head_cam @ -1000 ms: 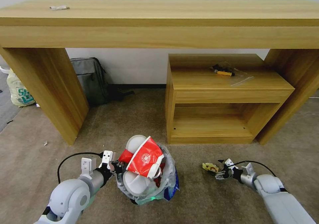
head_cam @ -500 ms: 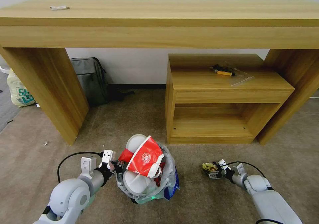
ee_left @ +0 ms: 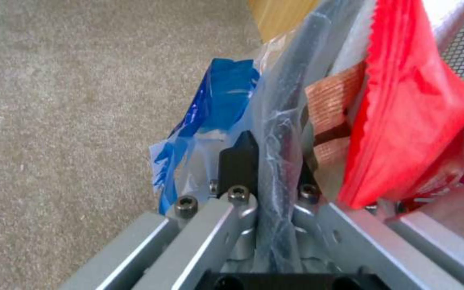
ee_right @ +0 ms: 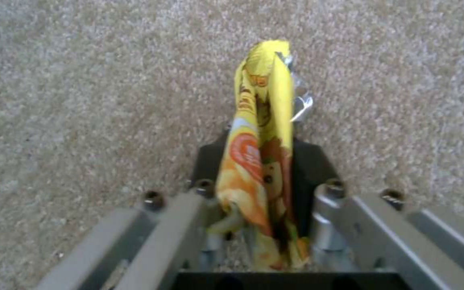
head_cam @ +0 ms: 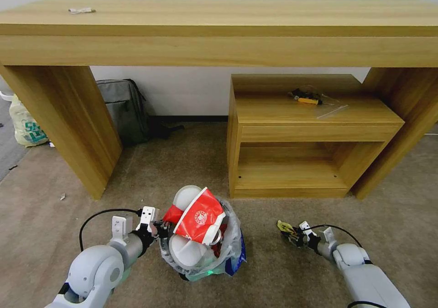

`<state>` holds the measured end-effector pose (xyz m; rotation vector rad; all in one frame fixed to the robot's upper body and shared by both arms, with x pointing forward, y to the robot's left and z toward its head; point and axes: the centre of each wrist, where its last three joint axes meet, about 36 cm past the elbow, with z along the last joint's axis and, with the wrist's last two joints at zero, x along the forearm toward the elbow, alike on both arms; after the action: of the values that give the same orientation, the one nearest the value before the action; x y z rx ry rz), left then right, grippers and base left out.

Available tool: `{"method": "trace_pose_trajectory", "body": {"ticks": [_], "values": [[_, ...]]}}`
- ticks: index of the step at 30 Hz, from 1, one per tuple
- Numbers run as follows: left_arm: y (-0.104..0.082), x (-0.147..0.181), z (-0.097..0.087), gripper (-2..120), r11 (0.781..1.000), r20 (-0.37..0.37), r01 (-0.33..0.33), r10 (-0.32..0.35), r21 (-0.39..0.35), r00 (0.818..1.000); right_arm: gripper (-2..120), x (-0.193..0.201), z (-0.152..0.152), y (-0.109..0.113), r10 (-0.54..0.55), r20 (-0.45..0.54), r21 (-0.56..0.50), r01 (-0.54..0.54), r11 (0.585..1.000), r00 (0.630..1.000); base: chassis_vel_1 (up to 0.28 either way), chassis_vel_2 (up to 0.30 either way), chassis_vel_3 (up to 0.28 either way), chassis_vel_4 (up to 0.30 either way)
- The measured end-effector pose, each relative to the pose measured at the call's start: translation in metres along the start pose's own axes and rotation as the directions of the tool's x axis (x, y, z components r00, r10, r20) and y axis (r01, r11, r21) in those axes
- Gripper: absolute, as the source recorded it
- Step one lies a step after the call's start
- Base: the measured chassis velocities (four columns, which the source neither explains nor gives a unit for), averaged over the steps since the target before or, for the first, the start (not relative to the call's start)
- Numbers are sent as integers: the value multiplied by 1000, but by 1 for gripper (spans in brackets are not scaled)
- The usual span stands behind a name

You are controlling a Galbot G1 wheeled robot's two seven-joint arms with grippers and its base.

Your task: Pick up the trash bin and place the garbage on the floor into it.

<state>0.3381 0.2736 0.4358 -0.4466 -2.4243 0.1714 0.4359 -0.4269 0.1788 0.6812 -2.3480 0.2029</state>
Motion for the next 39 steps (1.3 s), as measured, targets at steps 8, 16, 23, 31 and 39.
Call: {"method": "trace_pose_trajectory", "body": {"ticks": [8,16,23,31,39], "values": [[1,0,-1,0,1000,1,-2,2,-3,1000,0,12,-13,0,29,54,-1,-29,1000,998,0,0,0,0],[1,-5,-3,0,1000,-1,-9,9,-4,1000,0,48,-75,1,47,244,66,-65,996,969,0,0,0,0],[3,-13,-8,0,1000,3,-14,14,-3,1000,0,84,-154,15,-18,384,154,-45,987,923,0,0,0,0],[6,-17,-10,0,1000,4,-10,10,-1,1000,0,113,-226,80,-219,463,257,106,961,859,0,0,0,0],[6,-21,-13,0,1000,5,-11,11,-5,1000,0,113,-270,146,-450,411,357,314,880,793,0,0,0,0]]}}
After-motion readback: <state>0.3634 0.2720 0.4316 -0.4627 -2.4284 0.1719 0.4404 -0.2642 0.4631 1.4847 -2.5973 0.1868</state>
